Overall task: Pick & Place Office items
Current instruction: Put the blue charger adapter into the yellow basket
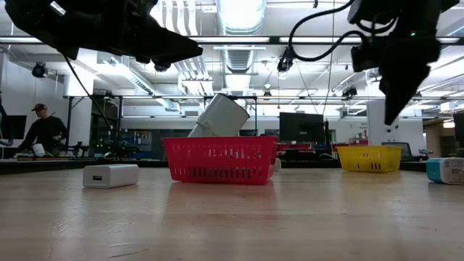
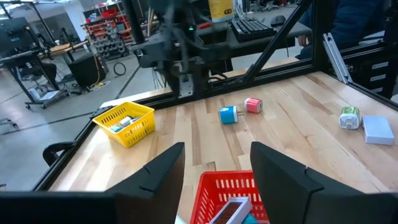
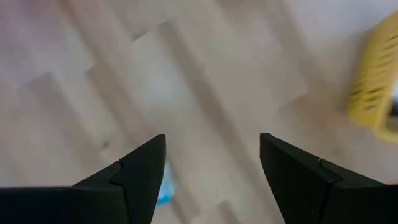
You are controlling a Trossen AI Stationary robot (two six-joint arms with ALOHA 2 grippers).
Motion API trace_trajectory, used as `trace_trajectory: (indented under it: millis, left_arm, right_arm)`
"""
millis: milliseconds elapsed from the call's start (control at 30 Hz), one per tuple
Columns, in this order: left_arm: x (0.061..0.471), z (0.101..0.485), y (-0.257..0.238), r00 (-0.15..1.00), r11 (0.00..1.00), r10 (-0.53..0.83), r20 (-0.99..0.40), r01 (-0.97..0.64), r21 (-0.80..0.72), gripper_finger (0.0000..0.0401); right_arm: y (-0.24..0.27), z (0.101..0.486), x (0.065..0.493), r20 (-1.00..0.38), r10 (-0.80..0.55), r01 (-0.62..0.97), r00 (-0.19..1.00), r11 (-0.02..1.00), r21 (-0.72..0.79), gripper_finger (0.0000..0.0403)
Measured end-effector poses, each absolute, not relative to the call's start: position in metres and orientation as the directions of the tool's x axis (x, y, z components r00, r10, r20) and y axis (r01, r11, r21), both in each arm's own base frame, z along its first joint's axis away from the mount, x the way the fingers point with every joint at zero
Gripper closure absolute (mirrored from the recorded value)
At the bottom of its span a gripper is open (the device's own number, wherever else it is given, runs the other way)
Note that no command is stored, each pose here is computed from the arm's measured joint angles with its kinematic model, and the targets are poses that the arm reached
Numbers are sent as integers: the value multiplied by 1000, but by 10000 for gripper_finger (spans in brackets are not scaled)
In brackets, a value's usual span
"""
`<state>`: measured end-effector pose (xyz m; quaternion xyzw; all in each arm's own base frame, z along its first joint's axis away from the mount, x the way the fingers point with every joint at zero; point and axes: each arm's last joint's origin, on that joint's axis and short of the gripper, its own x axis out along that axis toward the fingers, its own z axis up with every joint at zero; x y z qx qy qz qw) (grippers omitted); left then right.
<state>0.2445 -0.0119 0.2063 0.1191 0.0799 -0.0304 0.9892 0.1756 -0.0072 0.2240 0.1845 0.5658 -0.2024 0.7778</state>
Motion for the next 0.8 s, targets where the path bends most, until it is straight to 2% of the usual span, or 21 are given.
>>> trace_trajectory:
  millis: [167,367,800]
  left_arm:
    - [244,206,-12,985,970,-41,-165,79,231,215]
    - [244,206,-12,985,970,-42,-166,80,231,215]
    - [244,205,-12,982,969,-56,-178,97,228,215]
  right_arm:
    - [10,222,176,-964,0,512,267,847,142,153]
    - [26,222,174,-963,68,571,260,794,210,153]
    - [51,222,169,-964,58,759,261,605,242,154]
